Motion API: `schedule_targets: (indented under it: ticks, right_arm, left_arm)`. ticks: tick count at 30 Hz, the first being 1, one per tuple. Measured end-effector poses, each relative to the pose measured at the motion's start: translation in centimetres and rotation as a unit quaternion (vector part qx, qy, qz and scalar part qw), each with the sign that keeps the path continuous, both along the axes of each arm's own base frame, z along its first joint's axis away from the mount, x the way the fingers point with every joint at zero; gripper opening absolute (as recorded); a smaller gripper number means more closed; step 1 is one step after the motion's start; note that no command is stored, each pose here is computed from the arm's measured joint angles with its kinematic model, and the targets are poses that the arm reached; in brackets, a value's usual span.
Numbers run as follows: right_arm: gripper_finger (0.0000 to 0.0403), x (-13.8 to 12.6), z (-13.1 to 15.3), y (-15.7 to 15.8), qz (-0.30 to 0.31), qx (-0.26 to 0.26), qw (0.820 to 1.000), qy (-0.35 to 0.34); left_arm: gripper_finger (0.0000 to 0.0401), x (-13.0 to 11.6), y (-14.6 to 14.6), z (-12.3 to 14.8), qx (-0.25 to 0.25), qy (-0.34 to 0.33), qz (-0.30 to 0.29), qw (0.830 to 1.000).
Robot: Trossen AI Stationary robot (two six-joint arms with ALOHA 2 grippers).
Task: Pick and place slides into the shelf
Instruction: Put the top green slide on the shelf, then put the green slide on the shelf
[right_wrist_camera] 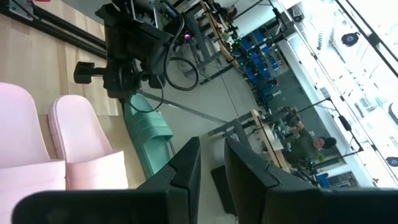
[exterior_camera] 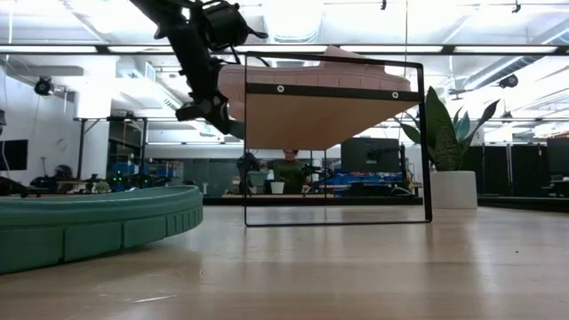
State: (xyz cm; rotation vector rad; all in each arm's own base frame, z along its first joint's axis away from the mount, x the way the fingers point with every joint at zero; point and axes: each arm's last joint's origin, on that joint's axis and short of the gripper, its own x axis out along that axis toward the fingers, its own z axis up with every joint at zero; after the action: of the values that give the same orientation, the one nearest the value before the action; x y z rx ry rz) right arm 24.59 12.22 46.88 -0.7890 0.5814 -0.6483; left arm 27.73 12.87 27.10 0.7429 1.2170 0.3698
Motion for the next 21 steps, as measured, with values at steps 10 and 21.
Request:
schedule_targets:
  ticks: [10, 21]
  right_arm:
    - [0.0063, 0.0, 0.0, 0.0, 0.000, 0.000, 1.000, 0.000]
    - [0.0063, 0.0, 0.0, 0.0, 0.000, -0.001, 1.000, 0.001]
  left_arm:
    - [0.0018, -1.2, -0.6, 0.3, -0.047, 0.019, 0.056, 0.997]
    - [0.0043, -2.4, -2.9, 0.9, -0.092, 0.033, 0.086, 0.991]
